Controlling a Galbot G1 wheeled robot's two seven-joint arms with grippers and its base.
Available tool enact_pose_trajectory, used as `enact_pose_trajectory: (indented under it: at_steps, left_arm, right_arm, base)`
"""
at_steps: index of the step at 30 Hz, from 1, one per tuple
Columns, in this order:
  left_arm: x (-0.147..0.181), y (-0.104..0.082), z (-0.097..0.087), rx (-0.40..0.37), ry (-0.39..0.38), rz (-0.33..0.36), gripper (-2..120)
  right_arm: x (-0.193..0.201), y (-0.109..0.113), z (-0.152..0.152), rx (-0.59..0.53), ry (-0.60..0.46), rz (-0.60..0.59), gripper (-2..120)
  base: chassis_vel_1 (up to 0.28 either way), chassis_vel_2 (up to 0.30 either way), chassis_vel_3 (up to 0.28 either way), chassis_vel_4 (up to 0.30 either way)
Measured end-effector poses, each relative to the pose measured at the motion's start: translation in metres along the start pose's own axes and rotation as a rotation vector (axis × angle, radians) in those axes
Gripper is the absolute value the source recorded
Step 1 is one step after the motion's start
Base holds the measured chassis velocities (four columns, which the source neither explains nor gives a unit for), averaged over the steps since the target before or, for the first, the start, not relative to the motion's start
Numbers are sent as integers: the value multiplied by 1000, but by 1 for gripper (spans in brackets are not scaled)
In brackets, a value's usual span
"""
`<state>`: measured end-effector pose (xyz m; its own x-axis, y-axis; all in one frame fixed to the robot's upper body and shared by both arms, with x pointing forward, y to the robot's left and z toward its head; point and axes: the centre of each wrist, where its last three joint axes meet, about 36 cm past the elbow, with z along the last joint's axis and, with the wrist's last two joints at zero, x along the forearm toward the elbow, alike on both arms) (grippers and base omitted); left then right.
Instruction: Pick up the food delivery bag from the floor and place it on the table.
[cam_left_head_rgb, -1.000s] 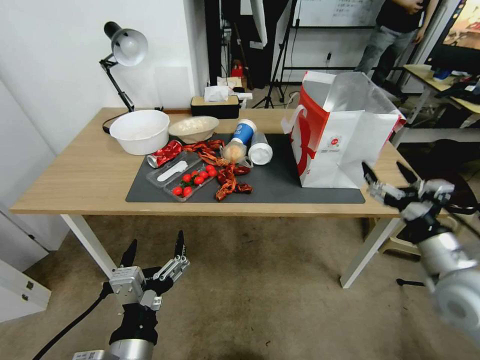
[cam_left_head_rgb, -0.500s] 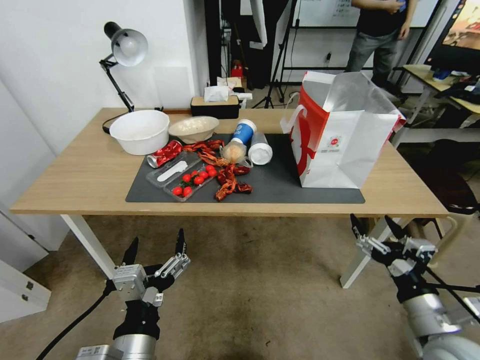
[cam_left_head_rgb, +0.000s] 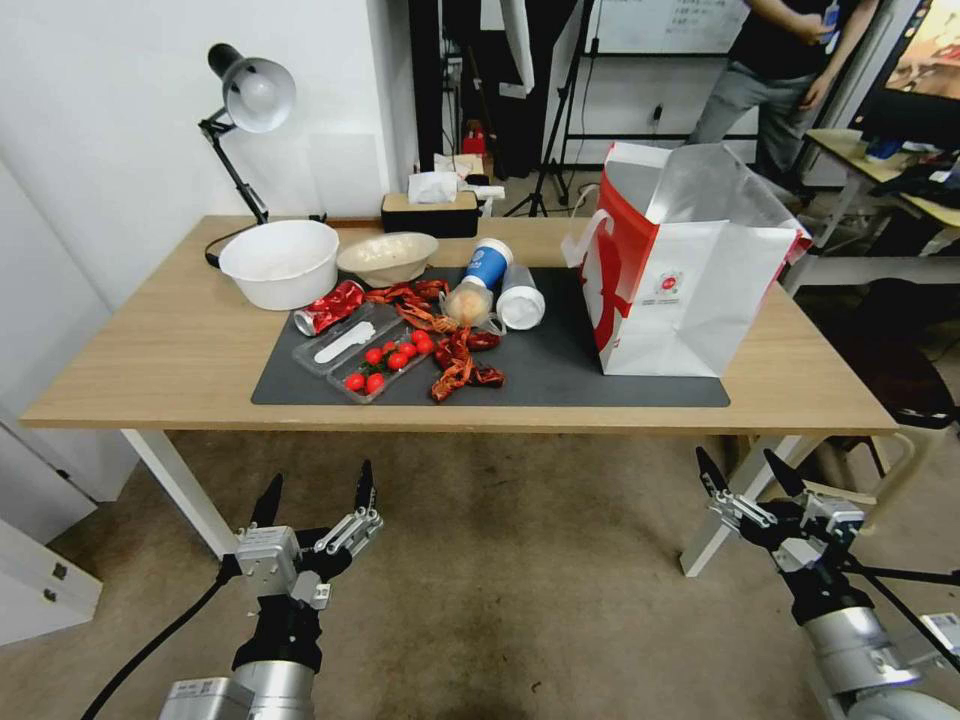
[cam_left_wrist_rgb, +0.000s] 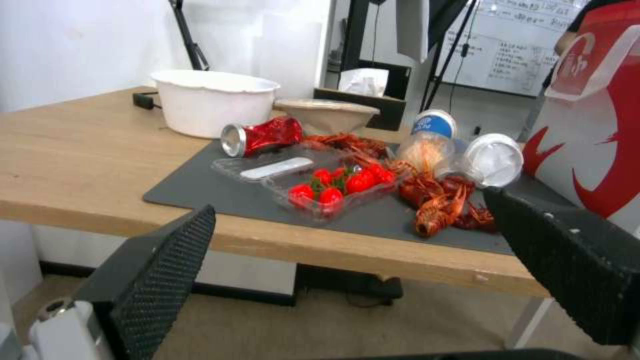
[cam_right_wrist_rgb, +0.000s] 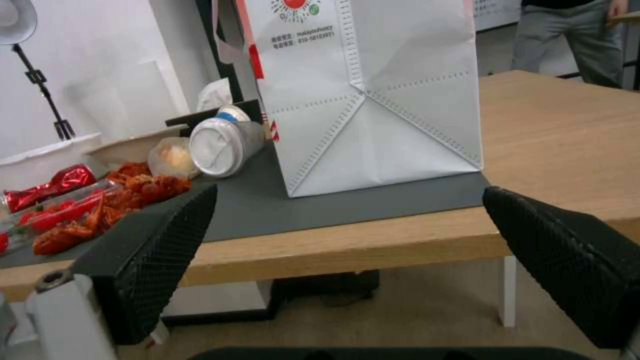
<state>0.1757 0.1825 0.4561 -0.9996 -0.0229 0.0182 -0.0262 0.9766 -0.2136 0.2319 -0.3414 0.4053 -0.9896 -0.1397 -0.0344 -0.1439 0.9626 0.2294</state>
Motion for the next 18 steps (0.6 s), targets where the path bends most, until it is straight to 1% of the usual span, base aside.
enact_pose_trajectory:
  at_steps: [5,18]
  left_arm:
    - [-4,0,-1,0,-9,3,100]
    - [-5,2,3,-5,-1,7,100]
  right_arm:
    - [0,-1,1,-3,4,4,100]
    - [2,-2,4,-6,7,17,100]
  base:
    - [0,0,0,0]
    - [0,0,0,0]
